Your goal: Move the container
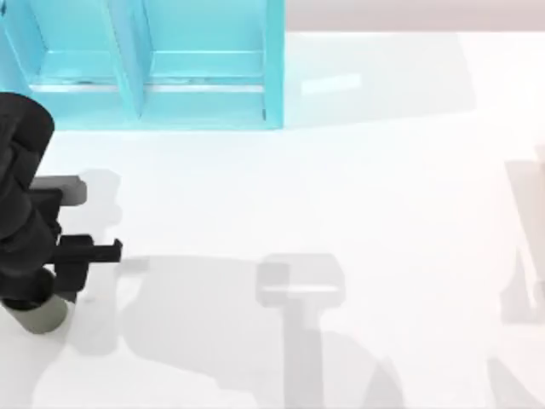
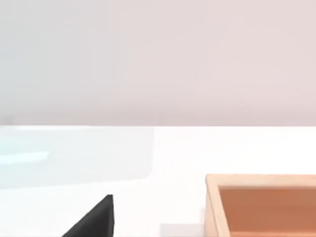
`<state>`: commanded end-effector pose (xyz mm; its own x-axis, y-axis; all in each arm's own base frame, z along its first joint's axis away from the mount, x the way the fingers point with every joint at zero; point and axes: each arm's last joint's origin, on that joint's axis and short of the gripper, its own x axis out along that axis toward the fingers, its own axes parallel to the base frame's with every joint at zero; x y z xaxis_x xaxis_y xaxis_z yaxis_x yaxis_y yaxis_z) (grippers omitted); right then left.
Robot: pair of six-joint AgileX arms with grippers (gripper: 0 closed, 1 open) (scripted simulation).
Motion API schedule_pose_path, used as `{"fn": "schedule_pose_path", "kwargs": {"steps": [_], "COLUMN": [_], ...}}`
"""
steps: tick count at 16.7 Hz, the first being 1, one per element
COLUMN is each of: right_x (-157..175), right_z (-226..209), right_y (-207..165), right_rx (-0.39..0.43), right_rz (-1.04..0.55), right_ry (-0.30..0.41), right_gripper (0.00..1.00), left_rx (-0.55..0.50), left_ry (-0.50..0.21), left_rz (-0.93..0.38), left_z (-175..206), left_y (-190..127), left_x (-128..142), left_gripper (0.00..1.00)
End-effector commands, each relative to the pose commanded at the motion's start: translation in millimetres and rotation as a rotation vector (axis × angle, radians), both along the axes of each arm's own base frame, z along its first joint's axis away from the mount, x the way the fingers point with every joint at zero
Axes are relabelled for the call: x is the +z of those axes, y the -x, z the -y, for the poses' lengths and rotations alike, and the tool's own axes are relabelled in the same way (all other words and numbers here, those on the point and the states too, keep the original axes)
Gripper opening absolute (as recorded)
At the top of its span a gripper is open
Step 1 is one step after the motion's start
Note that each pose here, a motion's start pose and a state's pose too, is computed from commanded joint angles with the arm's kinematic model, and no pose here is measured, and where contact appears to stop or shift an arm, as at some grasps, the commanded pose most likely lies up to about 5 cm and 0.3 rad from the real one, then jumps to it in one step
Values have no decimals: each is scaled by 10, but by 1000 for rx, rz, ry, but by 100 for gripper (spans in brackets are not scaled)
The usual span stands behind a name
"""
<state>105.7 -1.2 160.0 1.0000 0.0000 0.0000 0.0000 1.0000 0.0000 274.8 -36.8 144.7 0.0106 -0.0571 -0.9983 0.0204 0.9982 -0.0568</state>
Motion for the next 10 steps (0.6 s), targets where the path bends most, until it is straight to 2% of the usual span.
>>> {"fn": "schedule_pose_path", "kwargs": {"steps": [4, 10], "right_x": [0, 0], "right_z": [0, 0], "right_y": [0, 0], "right_rx": [0, 0], "right_rz": [0, 0], "right_ry": [0, 0], "right_gripper": [100, 100], "left_rx": [0, 0], "left_ry": [0, 0], "left_rz": [0, 0], "left_z": [0, 0], "left_y": [0, 0], "left_x": [0, 0], "left_gripper": [98, 100]}}
